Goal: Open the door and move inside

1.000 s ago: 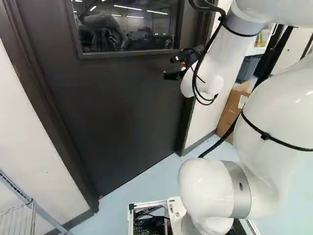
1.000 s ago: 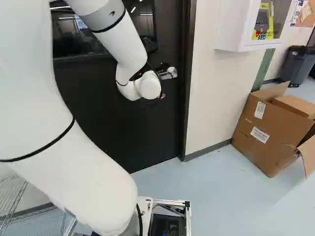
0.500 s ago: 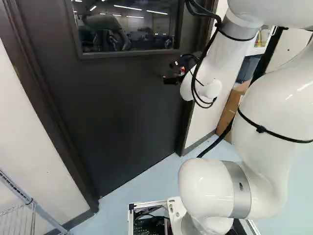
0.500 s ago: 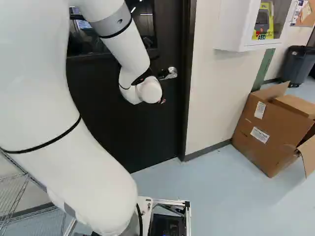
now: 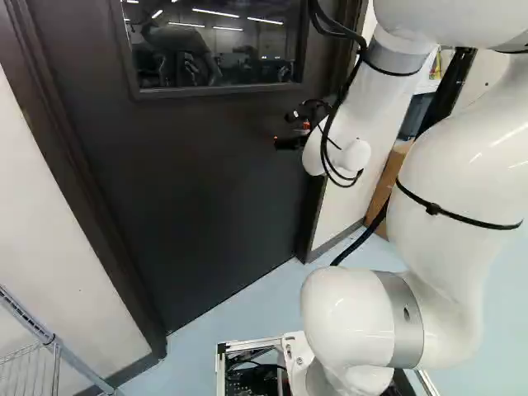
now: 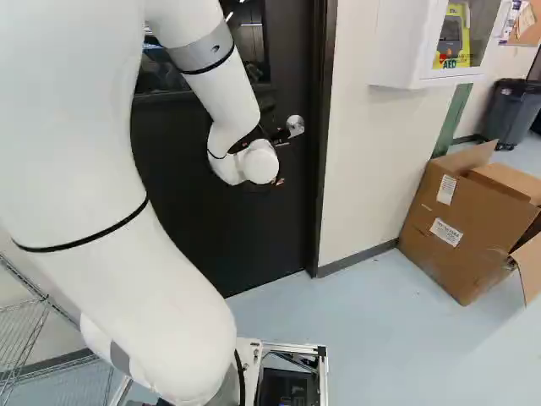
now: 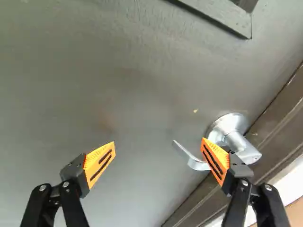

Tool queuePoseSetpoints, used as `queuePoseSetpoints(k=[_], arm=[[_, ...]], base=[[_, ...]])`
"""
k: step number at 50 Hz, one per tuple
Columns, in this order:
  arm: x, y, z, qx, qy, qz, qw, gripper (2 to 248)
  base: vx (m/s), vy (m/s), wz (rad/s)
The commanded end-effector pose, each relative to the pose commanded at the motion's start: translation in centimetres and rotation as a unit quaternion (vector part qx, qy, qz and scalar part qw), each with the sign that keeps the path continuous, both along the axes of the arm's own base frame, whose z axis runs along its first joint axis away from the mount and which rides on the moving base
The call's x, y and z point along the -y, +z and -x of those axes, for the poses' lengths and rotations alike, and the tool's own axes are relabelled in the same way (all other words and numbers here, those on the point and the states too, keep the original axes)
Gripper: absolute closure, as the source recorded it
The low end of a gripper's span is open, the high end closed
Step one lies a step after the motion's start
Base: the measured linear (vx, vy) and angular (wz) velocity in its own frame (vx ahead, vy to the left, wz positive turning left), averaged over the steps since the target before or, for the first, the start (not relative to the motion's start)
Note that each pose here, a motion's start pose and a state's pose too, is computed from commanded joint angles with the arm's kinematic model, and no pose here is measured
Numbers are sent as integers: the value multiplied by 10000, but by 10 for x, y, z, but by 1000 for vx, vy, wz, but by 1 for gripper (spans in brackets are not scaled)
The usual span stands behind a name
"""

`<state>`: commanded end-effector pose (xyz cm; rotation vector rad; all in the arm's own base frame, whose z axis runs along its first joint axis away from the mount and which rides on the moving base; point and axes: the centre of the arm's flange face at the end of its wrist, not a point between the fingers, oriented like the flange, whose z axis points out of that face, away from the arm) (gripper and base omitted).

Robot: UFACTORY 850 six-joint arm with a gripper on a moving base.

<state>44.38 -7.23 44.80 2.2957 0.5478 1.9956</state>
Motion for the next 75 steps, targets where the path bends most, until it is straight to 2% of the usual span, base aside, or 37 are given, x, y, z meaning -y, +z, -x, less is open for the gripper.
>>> queuePoseSetpoints(k=[48,60,75], arm=[[-1,-50,25,-576,-57,-148,9982,3],[-1,-51,25,-593,-59,-152,9981,3],[-2,-38,29,-443,-63,-114,9989,3]], base=[[0,0,0],[0,0,0],[0,0,0]])
